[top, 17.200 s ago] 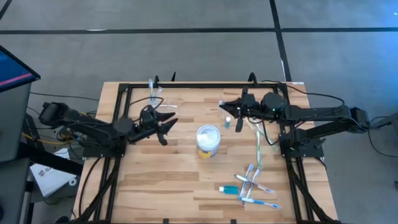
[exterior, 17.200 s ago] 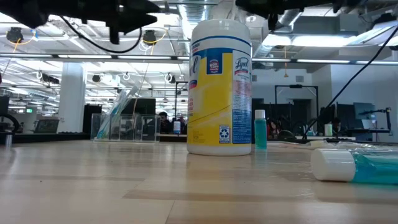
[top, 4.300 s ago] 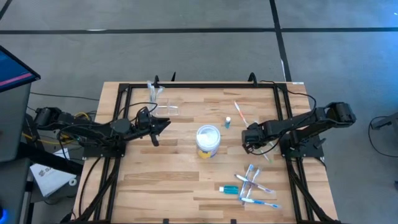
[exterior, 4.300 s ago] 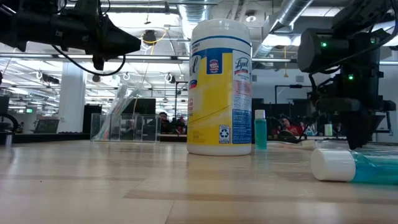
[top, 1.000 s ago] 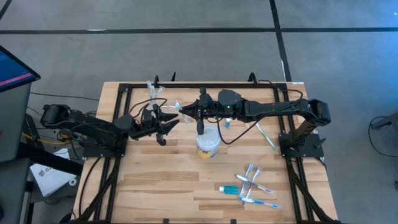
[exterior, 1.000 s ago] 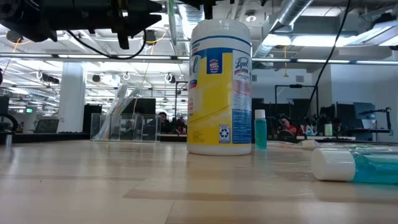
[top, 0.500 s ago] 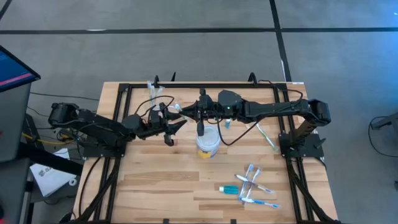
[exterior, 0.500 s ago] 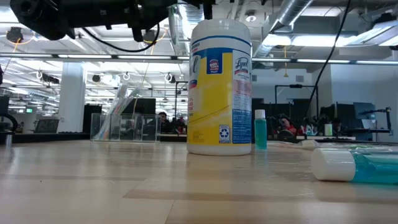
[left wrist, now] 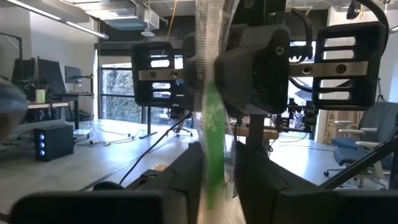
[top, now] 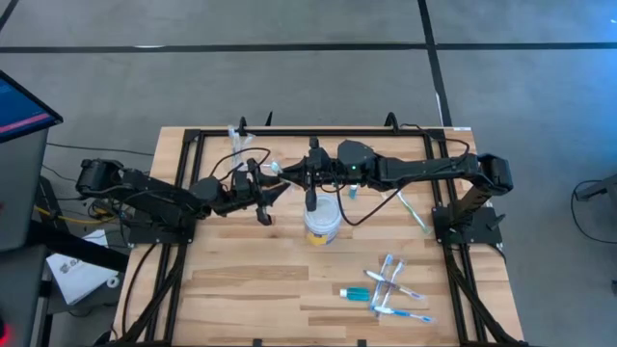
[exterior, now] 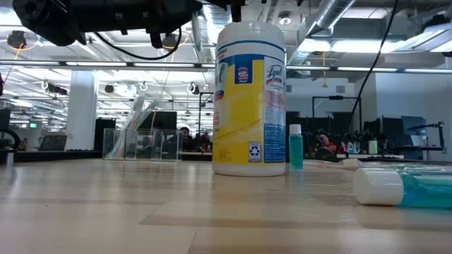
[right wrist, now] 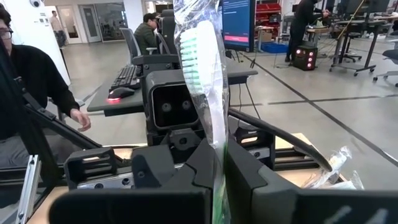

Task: Pick & Place toothbrushing station
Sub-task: Put the left green toothbrush into the transparent organizer

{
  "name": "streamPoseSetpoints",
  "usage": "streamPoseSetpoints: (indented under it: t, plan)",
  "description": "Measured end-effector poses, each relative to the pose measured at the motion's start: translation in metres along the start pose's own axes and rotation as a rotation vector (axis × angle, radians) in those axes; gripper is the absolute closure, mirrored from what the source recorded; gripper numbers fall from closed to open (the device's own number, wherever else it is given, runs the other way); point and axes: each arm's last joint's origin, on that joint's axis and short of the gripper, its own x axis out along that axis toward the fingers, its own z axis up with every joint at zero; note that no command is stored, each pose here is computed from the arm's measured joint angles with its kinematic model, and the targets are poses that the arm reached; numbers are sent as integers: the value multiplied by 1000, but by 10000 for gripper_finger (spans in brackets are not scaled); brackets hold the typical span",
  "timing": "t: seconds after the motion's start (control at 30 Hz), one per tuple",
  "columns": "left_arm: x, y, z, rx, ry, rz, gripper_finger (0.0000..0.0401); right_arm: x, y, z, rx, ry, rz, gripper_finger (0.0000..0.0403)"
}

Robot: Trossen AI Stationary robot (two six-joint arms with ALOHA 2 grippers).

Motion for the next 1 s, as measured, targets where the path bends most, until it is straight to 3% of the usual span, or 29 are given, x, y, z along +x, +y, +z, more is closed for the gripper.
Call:
streamPoseSetpoints:
  t: [0.2,0.7,1.0]
  plan:
    - [0,0,0,0,2,2,383,0,0,-1,0,10,2,394]
    - [-1,1,-2,-1,24,64,390,-2,-2,-3,-51,44,32,338]
    - [-28,12,6,34,107,271,390,-9,-9,3,-58,55,24,336]
